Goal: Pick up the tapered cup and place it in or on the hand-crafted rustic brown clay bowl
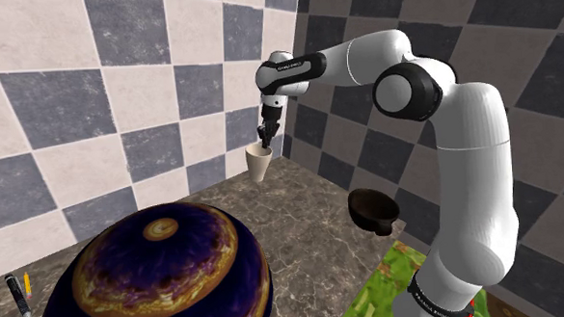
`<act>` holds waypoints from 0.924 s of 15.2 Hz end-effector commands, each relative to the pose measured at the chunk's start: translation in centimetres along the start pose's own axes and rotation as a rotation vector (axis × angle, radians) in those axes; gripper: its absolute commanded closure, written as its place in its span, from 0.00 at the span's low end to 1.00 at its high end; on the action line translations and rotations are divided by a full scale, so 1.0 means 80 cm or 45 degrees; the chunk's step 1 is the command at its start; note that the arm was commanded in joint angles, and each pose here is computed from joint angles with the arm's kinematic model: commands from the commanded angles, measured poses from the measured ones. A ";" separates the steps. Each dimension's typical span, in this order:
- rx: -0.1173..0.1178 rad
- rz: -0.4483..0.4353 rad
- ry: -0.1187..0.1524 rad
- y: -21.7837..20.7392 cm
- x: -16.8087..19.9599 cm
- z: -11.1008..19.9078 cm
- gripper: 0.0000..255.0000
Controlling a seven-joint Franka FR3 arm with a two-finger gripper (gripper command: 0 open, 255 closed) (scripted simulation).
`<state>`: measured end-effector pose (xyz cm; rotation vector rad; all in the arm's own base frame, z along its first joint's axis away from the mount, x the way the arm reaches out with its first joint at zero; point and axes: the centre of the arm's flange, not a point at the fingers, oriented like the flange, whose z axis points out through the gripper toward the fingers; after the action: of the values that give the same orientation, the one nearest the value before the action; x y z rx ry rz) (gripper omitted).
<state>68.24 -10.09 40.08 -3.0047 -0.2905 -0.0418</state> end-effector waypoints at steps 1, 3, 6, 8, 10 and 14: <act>0.002 0.000 -0.023 0.004 0.007 0.021 1.00; 0.002 0.000 -0.023 0.002 0.007 0.008 1.00; 0.002 0.000 -0.023 0.000 0.008 -0.012 1.00; 0.002 0.000 -0.023 -0.002 0.009 -0.025 1.00; 0.002 0.000 -0.023 -0.003 0.009 -0.038 1.00; 0.002 0.000 -0.023 -0.006 0.010 -0.064 1.00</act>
<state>68.06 -9.96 43.81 -2.9880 -0.2873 0.0680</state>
